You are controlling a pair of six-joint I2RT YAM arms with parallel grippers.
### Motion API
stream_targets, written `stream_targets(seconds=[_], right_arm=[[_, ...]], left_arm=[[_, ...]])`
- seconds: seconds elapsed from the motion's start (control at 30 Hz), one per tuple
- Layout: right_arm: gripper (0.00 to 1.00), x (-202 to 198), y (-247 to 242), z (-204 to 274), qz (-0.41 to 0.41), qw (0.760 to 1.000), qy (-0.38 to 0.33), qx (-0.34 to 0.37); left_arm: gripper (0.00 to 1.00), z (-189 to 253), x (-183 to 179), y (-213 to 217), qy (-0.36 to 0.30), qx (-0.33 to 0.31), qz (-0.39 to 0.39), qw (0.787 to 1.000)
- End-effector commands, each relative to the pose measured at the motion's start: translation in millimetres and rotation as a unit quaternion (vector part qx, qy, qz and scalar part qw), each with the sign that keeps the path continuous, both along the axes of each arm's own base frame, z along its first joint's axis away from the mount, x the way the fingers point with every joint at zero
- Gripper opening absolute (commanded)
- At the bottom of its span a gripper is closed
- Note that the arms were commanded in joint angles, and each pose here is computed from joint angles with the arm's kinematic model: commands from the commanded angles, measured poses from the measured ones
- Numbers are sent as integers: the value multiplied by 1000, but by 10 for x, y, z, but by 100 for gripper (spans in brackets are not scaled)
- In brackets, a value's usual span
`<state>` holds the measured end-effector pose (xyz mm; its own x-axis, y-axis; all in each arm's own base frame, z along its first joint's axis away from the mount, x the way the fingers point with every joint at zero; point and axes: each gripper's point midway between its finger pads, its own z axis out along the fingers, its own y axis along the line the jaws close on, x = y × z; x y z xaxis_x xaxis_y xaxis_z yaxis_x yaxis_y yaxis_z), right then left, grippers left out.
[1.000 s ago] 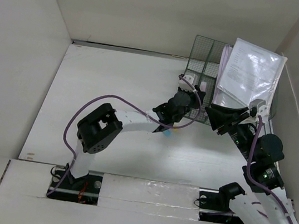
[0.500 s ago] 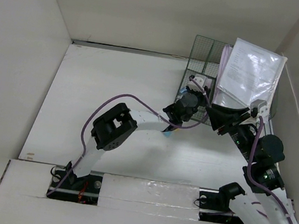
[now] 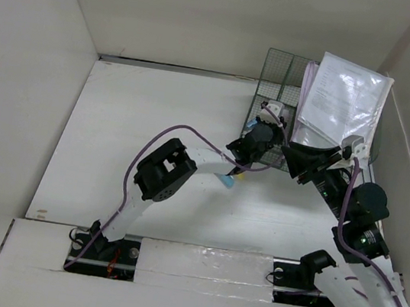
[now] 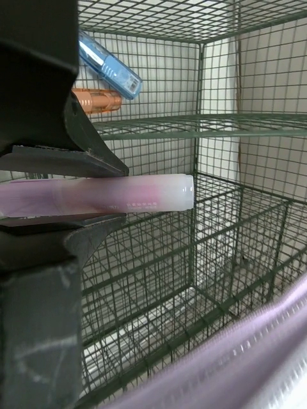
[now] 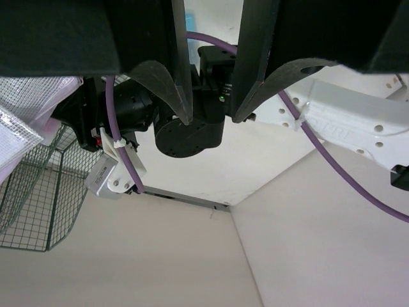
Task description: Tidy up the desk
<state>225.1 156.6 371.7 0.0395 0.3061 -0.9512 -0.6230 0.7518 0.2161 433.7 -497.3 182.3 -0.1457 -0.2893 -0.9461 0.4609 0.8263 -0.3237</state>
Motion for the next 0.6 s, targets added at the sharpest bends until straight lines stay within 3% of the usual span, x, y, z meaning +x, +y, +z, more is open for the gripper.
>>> stream_targets(seconds=[0.0,0.57], right_arm=[[36,-11,8,101,1,1000,-21,7],[36,9,14,83,0,1000,-19,5]], left_arm=[[12,280,21,-95,-12,-36,-11,999],[23,85,21,-136,10,-30,-14,999]])
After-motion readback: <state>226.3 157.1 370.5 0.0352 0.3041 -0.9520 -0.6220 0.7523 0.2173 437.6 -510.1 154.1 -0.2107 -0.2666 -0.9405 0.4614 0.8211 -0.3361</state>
